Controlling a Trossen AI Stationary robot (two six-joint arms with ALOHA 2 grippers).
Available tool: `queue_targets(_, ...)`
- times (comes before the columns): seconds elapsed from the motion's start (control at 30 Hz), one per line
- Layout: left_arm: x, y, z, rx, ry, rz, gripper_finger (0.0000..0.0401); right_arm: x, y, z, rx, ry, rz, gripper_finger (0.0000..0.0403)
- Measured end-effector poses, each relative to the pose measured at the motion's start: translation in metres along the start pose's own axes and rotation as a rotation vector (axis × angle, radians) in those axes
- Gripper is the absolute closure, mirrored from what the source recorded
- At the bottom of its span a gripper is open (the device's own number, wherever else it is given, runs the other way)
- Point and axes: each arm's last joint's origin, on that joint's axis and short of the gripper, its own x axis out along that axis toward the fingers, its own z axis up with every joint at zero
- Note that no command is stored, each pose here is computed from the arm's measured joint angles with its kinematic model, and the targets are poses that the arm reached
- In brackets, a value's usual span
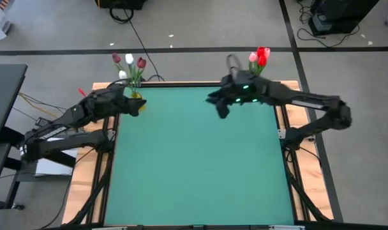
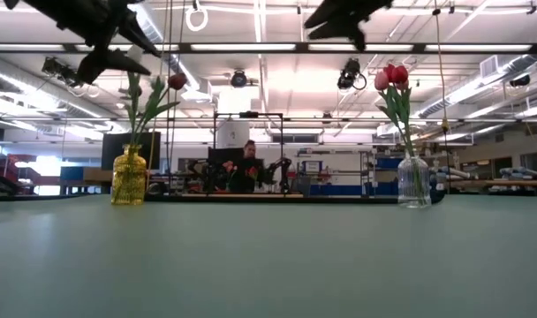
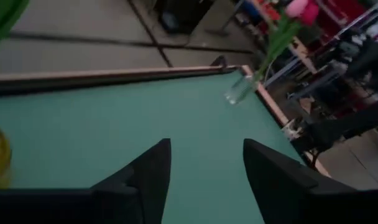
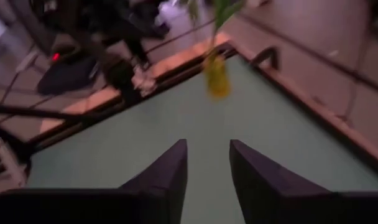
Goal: Sort flowers into vase by color
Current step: Return to Home Position
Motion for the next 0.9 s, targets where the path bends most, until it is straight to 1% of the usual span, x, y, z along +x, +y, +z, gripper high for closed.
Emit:
queue_targets(0.1,-0.002,-0.008,0.002,0.072,-0.055,-0.059,0.0219,-0.032,-0.001,0.005,0.007,-0.038,-0.039,0.0305)
queue_targets(0.17,-0.001,-0.016,0.005,0.165,-0.095,-0.126,0.0237,-0.049,0.000,0.005,0.010,-0.046,-0.042,0.0329)
queue_targets(0.23,0.004,-0.028,0.008,0.270,-0.127,-0.229,0.0259,-0.062,0.001,0.004,0.003,-0.042,-0.041,0.0357)
queue_targets(0.3,0.010,-0.038,0.011,0.369,-0.159,-0.332,0.0283,-0.072,0.004,0.002,-0.013,-0.069,-0.012,0.0387)
queue_targets(0.4,0.019,-0.053,0.012,0.462,-0.203,-0.462,0.0320,-0.080,0.006,-0.002,-0.053,-0.161,0.059,0.0392)
queue_targets(0.47,0.026,-0.061,0.010,0.500,-0.218,-0.518,0.0346,-0.083,0.004,-0.013,-0.064,-0.191,0.087,0.0390)
queue_targets(0.6,0.045,-0.076,-0.001,0.572,-0.217,-0.581,0.0391,-0.088,-0.002,-0.041,-0.082,-0.238,0.164,0.0397)
queue_targets(0.63,0.048,-0.080,-0.002,0.585,-0.242,-0.589,0.0394,-0.091,-0.003,-0.048,-0.098,-0.254,0.189,0.0397)
queue_targets(0.73,0.054,-0.087,-0.004,0.625,-0.293,-0.609,0.0397,-0.098,-0.008,-0.072,-0.142,-0.276,0.203,0.0398)
queue_targets(0.83,0.061,-0.083,-0.010,0.645,-0.226,-0.577,0.0398,-0.104,-0.013,-0.091,-0.195,-0.291,0.203,0.0399)
queue_targets(0.9,0.063,-0.080,-0.018,0.650,-0.202,-0.574,0.0399,-0.103,-0.018,-0.105,-0.195,-0.277,0.190,0.0395)
